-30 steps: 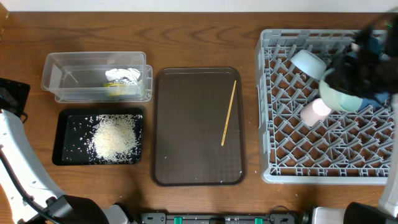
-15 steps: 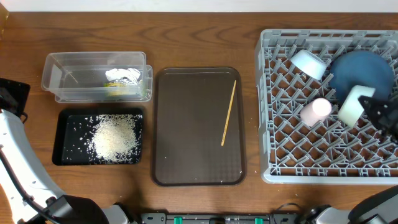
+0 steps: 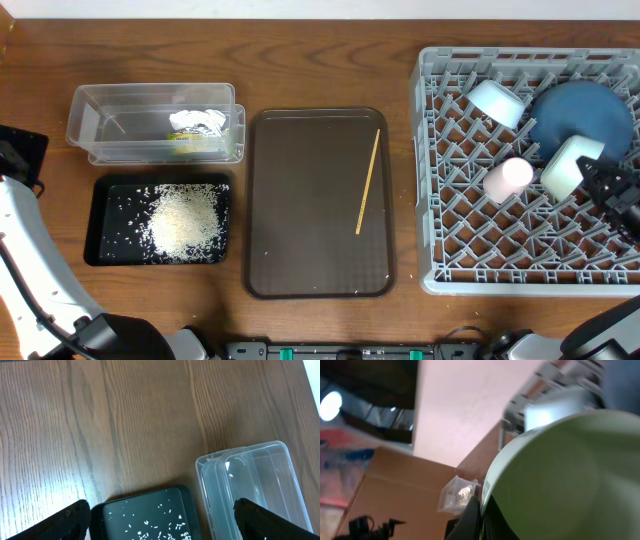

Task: Sort waste into correct bins and load items into the dishwasher rack
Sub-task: 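Lower the mint-green bowl into the rack's right front and release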

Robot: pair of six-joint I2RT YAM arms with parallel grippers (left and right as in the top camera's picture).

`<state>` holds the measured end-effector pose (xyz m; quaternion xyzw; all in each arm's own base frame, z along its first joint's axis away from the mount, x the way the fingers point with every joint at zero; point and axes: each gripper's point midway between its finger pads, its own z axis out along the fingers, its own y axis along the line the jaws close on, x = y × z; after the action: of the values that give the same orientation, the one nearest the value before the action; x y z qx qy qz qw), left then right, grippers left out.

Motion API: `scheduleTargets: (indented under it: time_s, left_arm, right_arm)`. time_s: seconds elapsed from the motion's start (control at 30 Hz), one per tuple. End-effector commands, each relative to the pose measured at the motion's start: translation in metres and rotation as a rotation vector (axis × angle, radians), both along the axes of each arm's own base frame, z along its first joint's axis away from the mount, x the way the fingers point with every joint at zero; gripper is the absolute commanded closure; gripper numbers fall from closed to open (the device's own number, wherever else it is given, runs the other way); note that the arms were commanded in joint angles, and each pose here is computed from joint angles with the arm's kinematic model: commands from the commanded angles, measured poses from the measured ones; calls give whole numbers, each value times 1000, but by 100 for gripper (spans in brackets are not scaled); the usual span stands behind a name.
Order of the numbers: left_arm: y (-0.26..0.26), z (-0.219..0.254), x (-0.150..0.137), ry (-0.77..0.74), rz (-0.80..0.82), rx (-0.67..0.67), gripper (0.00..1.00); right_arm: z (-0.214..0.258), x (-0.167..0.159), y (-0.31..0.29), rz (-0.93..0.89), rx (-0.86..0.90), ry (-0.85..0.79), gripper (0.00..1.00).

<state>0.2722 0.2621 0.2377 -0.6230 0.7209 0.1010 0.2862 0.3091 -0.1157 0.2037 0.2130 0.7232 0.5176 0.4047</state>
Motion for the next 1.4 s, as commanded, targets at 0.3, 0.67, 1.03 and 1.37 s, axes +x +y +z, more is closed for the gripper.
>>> scheduleTargets:
  time_s: [0.3,0.67,1.03,1.37]
  left_arm:
    - [2,0,-1,2,7,1,6]
    - [2,0,-1,2,7,1,6]
    - [2,0,-1,2,7,1,6]
    - [2,0,-1,2,7,1,6]
  right_arm:
    - [-43,-3,-5,-59,-59,226,99]
    - [-75,-20,-12,-128,-108,460,89]
    - [-59,-47,-22,-300,-207,614,83]
    - [-11,-69,2,-361,-285,533,66]
